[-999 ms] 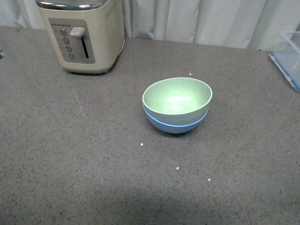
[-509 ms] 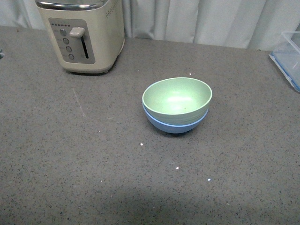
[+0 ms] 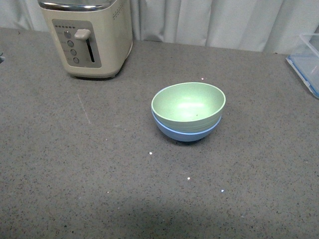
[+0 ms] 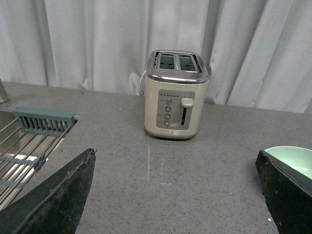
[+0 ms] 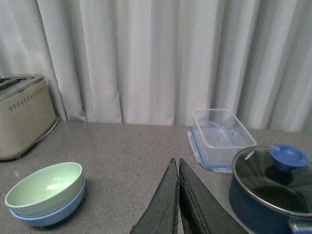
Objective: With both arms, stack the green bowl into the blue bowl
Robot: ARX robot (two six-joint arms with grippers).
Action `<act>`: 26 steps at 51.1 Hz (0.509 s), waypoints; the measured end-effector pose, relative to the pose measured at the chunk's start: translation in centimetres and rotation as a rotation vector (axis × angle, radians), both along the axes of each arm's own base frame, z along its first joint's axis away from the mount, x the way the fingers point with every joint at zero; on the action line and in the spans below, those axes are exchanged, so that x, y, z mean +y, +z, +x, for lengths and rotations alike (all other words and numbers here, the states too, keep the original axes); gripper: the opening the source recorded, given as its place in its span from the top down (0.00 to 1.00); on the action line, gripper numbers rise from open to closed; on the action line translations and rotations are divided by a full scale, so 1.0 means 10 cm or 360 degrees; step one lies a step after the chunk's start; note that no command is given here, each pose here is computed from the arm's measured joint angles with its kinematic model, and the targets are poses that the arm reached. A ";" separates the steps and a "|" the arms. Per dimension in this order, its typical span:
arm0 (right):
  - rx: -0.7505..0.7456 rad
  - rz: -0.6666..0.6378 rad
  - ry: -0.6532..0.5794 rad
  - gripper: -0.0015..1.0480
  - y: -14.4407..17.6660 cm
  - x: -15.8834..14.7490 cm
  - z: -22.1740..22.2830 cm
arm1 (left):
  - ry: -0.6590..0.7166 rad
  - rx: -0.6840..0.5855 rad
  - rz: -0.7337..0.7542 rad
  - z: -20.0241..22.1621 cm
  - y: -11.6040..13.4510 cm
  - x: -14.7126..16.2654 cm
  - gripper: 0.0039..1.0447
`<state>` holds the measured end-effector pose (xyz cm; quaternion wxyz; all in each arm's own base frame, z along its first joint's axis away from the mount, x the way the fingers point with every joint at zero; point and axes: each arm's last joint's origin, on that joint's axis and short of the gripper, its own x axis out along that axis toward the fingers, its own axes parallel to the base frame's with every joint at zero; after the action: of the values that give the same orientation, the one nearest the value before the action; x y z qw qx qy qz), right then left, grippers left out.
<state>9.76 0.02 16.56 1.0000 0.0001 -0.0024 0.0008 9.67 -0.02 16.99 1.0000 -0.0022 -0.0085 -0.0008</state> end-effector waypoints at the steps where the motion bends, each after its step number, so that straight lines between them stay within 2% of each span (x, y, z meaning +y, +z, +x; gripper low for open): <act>1: -0.0002 0.0001 -0.0001 0.99 0.00 0.00 0.00 | 0.0000 0.0000 0.0000 0.00 0.00 0.00 0.06; 3: -0.0002 -0.0002 0.0001 0.98 0.00 0.00 0.00 | 0.0000 0.0001 0.0000 0.00 0.00 0.00 0.06; 11: 0.0011 -0.0002 0.0002 0.74 -0.01 0.00 0.00 | -0.0001 0.0000 0.0000 0.00 0.00 0.00 0.06; 15: 0.0007 -0.0002 0.0003 0.55 0.00 0.00 0.00 | -0.0001 0.0000 -0.0001 0.00 0.00 0.00 0.06; 21: 0.0007 -0.0002 0.0003 0.35 0.00 0.00 0.00 | -0.0001 0.0000 0.0000 0.00 0.00 0.00 0.06; 26: 0.0010 -0.0002 0.0003 0.13 -0.01 0.00 0.00 | -0.0001 0.0000 0.0000 0.00 0.00 0.00 0.06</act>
<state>9.77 0.03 16.50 1.0000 -0.0005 0.0007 0.0017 9.67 -0.02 16.99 1.0000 -0.0022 -0.0085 -0.0010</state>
